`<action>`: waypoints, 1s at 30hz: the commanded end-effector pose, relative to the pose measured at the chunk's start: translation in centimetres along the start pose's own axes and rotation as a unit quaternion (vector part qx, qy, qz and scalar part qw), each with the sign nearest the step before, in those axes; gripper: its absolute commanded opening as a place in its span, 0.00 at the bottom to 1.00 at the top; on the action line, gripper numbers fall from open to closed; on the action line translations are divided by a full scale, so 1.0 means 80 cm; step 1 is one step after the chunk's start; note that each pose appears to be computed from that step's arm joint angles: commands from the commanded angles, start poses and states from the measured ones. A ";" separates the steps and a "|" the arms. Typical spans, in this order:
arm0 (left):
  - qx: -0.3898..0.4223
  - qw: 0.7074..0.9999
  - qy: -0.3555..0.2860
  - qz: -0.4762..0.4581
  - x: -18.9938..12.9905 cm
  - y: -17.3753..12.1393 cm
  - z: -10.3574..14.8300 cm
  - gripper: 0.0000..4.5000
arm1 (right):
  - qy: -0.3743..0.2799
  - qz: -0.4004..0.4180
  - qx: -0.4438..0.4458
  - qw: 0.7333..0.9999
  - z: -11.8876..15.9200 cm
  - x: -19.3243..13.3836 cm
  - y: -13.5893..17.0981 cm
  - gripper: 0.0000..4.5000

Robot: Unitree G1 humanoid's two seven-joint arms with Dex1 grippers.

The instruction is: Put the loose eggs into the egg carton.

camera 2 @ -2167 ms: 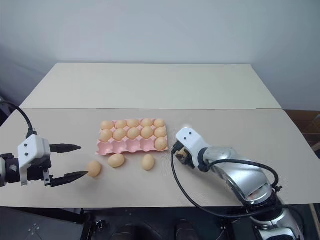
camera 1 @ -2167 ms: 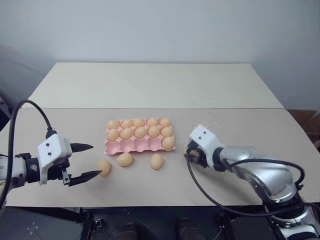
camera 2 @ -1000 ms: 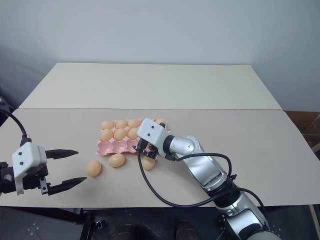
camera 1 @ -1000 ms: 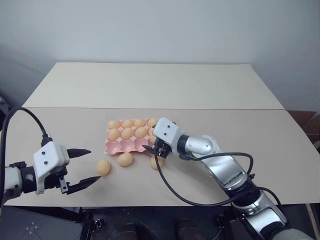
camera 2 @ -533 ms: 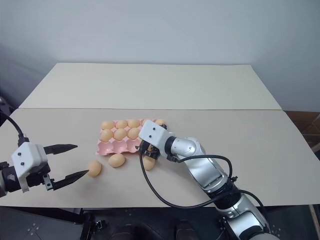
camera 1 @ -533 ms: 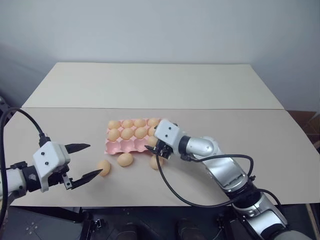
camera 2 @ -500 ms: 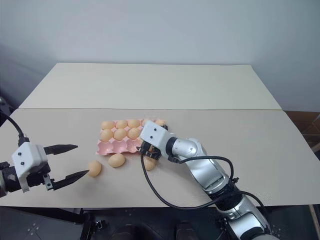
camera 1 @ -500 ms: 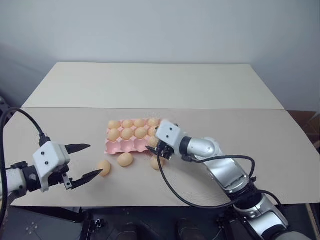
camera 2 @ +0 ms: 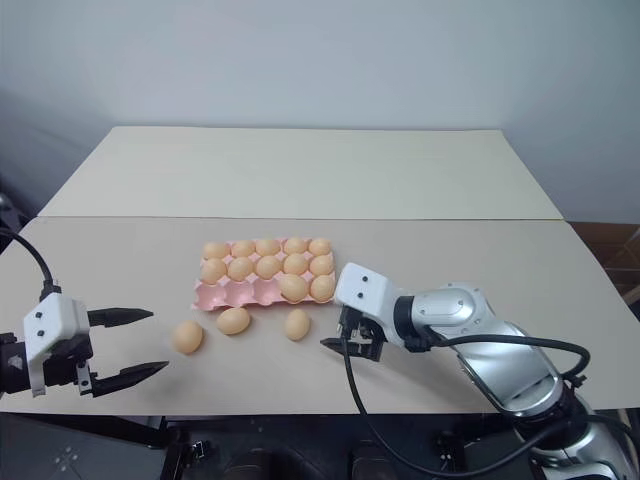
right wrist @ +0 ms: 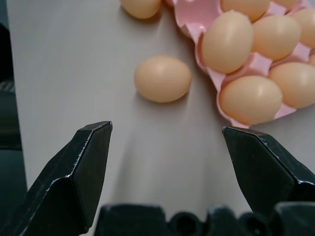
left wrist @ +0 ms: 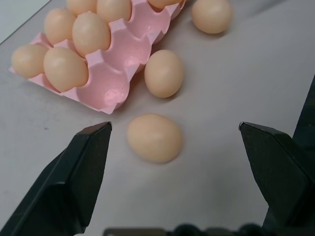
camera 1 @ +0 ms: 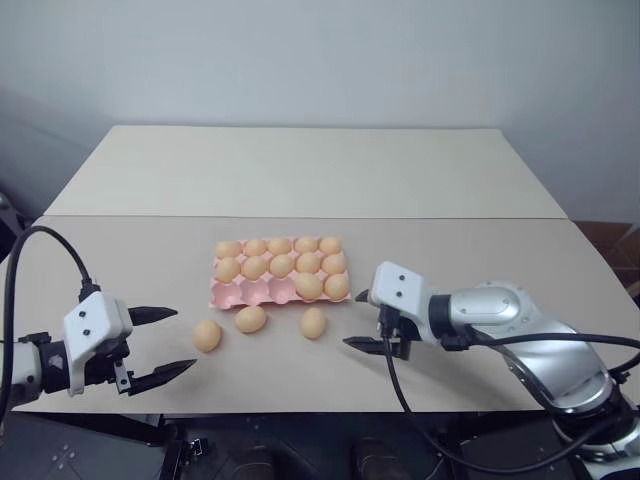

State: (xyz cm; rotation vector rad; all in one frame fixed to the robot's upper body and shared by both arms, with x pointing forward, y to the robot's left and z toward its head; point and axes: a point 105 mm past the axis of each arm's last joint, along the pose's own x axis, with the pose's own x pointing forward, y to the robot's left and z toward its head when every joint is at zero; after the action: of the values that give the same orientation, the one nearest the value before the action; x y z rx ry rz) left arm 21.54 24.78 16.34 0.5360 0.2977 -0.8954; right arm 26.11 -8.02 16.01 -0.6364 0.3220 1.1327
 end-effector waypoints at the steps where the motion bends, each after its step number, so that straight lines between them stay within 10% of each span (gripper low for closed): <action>1: 0.025 1.000 0.004 0.008 -0.007 0.007 0.007 1.00 | -0.020 -0.005 -0.025 0.999 0.014 -0.009 0.000 0.93; 30: 0.032 0.999 0.012 0.022 -0.007 0.009 0.009 1.00 | -0.052 -0.050 -0.024 0.997 0.028 0.095 0.011 0.93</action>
State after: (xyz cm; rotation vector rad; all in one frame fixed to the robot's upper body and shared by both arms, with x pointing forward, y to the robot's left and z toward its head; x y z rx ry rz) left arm 21.69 25.36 16.60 0.5648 0.3065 -0.8624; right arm 28.24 -1.34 12.76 -0.6164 0.2212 1.0637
